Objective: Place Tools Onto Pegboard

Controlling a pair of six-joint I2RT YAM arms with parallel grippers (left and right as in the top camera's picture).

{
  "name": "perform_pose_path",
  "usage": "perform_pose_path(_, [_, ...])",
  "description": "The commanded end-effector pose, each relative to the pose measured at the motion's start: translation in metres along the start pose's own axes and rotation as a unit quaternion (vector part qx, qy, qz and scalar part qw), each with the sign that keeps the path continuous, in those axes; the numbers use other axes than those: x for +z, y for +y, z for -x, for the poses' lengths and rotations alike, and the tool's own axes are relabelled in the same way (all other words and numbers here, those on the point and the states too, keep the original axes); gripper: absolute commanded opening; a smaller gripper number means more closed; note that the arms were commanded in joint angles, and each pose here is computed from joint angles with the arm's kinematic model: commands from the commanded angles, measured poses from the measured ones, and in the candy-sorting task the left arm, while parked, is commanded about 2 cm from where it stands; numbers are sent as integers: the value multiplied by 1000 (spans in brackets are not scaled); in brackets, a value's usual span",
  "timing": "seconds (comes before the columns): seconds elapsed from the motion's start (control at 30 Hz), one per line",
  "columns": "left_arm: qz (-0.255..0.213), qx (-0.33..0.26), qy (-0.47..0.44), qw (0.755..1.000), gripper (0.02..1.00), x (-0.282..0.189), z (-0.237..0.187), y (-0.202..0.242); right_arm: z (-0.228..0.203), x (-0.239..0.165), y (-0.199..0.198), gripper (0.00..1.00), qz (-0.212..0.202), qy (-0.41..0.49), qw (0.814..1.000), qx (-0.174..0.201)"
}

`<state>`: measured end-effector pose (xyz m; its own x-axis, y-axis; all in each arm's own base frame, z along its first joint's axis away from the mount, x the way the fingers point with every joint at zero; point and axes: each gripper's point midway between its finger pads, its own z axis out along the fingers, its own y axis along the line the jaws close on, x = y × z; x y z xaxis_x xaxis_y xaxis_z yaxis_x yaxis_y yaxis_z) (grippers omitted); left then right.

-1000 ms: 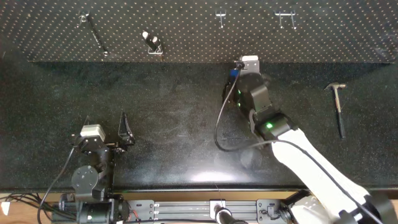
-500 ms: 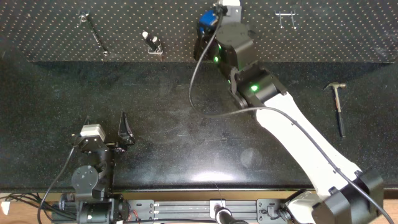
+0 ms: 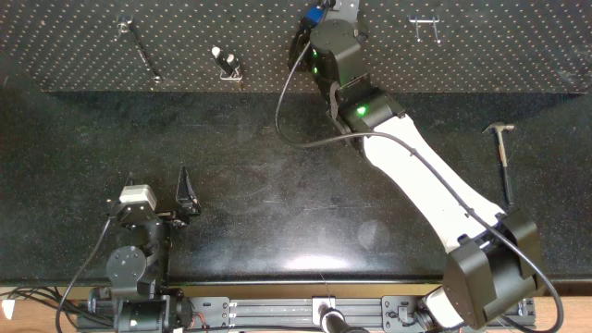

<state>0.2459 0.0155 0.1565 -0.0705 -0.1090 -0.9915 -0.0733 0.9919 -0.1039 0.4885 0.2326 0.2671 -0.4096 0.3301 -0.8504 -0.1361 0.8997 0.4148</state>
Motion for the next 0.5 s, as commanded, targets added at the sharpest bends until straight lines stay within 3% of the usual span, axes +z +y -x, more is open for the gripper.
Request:
perform_pose_path(0.03, [-5, 5, 0, 1000, 1000, 0, -1, -2, 12, 4, 15, 75, 30, -17, 999, 6])
perform_pose_path(0.5, [-6, 5, 0, 1000, 1000, 0, -1, -2, 15, 2, 36, 75, 86, -15, 996, 26])
